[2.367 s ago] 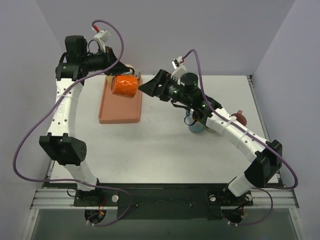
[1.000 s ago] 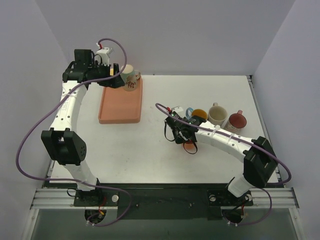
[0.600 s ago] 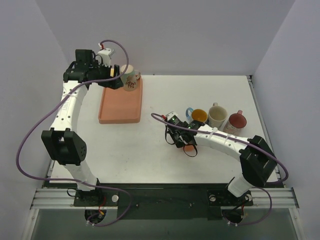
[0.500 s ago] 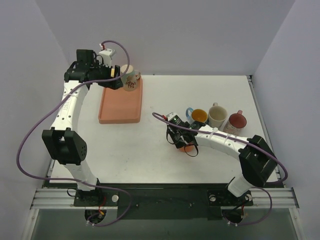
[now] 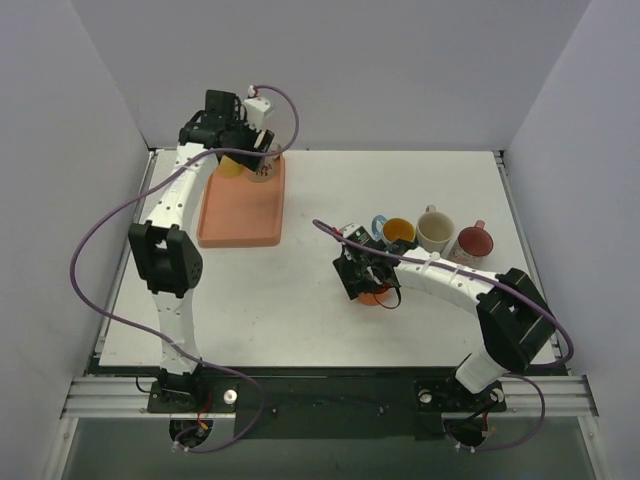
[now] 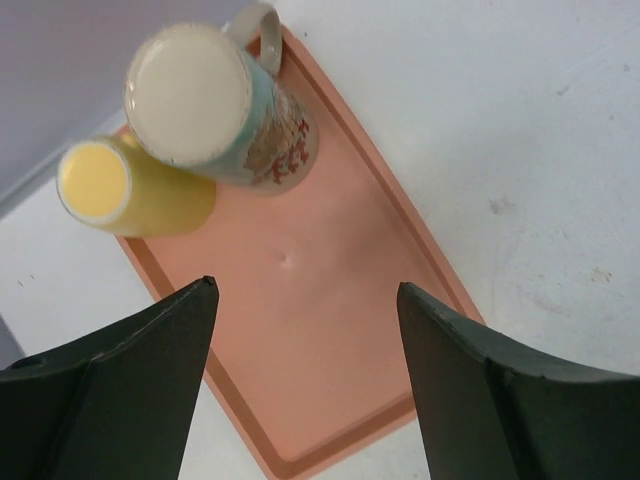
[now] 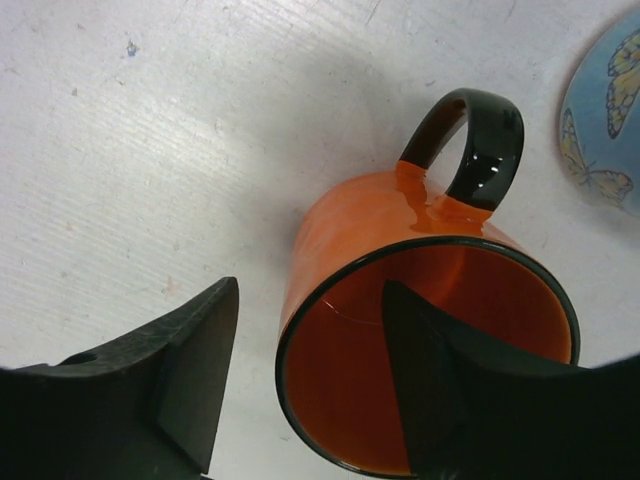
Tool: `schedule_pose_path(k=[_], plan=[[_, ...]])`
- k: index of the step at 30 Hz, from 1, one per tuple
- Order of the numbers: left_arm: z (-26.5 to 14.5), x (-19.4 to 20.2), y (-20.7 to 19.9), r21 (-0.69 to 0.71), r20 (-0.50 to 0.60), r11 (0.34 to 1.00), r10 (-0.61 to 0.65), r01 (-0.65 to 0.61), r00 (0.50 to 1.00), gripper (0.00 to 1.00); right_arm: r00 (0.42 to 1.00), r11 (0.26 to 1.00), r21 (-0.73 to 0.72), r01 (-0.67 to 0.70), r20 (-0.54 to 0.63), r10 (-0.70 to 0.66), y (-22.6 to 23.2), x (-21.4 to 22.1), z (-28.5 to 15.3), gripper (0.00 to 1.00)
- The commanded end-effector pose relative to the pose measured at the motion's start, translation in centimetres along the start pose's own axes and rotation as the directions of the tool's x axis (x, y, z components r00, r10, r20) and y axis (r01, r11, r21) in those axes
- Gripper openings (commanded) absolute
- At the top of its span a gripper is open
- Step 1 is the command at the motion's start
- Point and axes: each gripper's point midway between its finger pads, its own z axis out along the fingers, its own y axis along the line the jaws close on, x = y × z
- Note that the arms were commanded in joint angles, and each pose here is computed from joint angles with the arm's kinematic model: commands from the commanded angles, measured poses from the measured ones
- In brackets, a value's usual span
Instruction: Turn the mug right side up
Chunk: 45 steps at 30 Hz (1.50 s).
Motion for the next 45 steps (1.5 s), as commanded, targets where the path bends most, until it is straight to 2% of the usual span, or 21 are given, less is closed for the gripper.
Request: schedule_pose_path(k=[1, 5, 6, 7, 8, 10, 11, 12, 13, 14, 16, 17, 18, 21, 25, 29, 31, 35, 42, 44, 45], plan=[[-0.1, -6.5, 0.7, -0.130, 0.133, 0.979, 0.173, -0.156, 0.976, 0.84, 0.999, 0.999, 0.005, 0.040, 0.015, -0.040, 0.0, -1.3, -3.3, 0.58], [4.3, -9.1, -0.6, -0.177, 0.188, 0.948, 0.296, -0.264, 0.937, 0.85, 0.998, 0.999, -0.024, 0.035, 0.046, -0.034, 0.5, -2.6, -6.3, 0.74], [5.1, -9.9, 0.0, -0.245, 0.201, 0.927, 0.333, -0.282, 0.921, 0.85, 0.998, 0.999, -0.029, 0.033, 0.048, -0.032, 0.5, -2.7, -6.8, 0.77], [7.0, -9.5, -0.9, -0.266, 0.164, 0.886, 0.429, -0.380, 0.888, 0.87, 0.999, 0.999, -0.034, 0.032, 0.044, -0.031, 0.6, -2.8, -7.2, 0.82], [8.1, -10.5, -1.0, -0.338, 0.169, 0.851, 0.476, -0.403, 0.863, 0.89, 0.999, 0.999, -0.033, 0.029, 0.046, -0.027, 0.6, -2.9, -7.6, 0.90], [10.0, -11.4, -0.5, -0.432, 0.123, 0.758, 0.586, -0.488, 0.801, 0.94, 0.999, 0.999, -0.037, 0.019, 0.041, -0.018, 0.8, -2.8, -8.3, 0.92], [13.1, -9.6, -0.4, -0.419, 0.063, 0.722, 0.628, -0.551, 0.776, 0.94, 0.999, 0.999, -0.041, 0.009, 0.044, -0.008, 0.9, -2.6, -8.5, 0.92], [11.6, -12.3, 0.5, -0.482, 0.094, 0.701, 0.637, -0.525, 0.765, 0.94, 0.999, 0.999, -0.041, 0.006, 0.045, -0.004, 1.0, -2.5, -8.6, 0.93], [14.7, -10.3, 0.8, -0.467, 0.049, 0.681, 0.657, -0.564, 0.753, 0.94, 0.999, 0.999, -0.046, -0.001, 0.052, 0.004, 1.1, -2.4, -8.8, 0.93], [13.7, -11.8, 1.9, -0.517, 0.055, 0.654, 0.670, -0.553, 0.740, 0.94, 0.999, 0.999, -0.046, -0.002, 0.054, 0.004, 1.1, -2.4, -8.8, 0.93], [15.2, -10.9, 2.6, -0.527, 0.000, 0.584, 0.726, -0.617, 0.687, 0.90, 0.998, 0.999, -0.047, -0.008, 0.059, 0.011, 1.0, -2.3, -9.0, 0.93], [14.8, -11.5, 2.6, -0.532, 0.013, 0.573, 0.742, -0.624, 0.670, 0.86, 0.998, 0.999, -0.047, -0.009, 0.058, 0.011, 1.0, -2.2, -9.1, 0.93], [16.0, -9.8, 2.5, -0.494, -0.014, 0.567, 0.752, -0.659, 0.659, 0.83, 0.999, 0.997, -0.076, -0.004, 0.053, 0.008, 1.5, -2.1, -9.1, 0.93], [16.8, -7.9, 2.8, -0.452, -0.074, 0.538, 0.772, -0.711, 0.631, 0.82, 0.999, 0.997, -0.073, -0.005, 0.048, 0.009, 1.5, -2.2, -8.9, 0.93], [17.3, -7.6, 4.7, -0.481, -0.149, 0.469, 0.789, -0.740, 0.597, 0.82, 0.999, 0.996, -0.086, -0.009, 0.043, 0.013, 1.9, -2.3, -8.8, 0.93], [18.3, -6.8, 5.2, -0.459, -0.196, 0.394, 0.829, -0.796, 0.524, 0.82, 0.999, 0.997, -0.080, -0.009, 0.043, 0.013, 1.7, -2.1, -8.7, 0.93], [19.0, -6.3, 5.4, -0.451, -0.206, 0.378, 0.837, -0.809, 0.506, 0.82, 0.999, 0.997, -0.079, -0.014, 0.042, 0.017, 1.6, -2.0, -8.7, 0.93], [20.3, -4.8, 6.5, -0.407, -0.279, 0.295, 0.861, -0.864, 0.425, 0.82, 0.999, 0.996, -0.085, -0.013, 0.042, 0.017, 1.7, -1.9, -8.8, 0.93], [22.1, -1.6, 7.3, -0.323, -0.318, 0.270, 0.872, -0.907, 0.373, 0.81, 0.999, 0.996, -0.084, -0.020, 0.038, 0.024, 1.7, -1.9, -8.6, 0.93], [22.6, -0.9, 7.8, -0.312, -0.345, 0.245, 0.871, -0.918, 0.349, 0.73, 0.999, 0.996, -0.088, -0.022, 0.041, 0.026, 1.7, -2.1, -8.6, 0.92], [23.0, -0.6, 8.0, -0.304, -0.356, 0.225, 0.875, -0.926, 0.330, 0.62, 0.999, 0.996, -0.091, -0.022, 0.044, 0.026, 1.8, -2.2, -8.8, 0.92]])
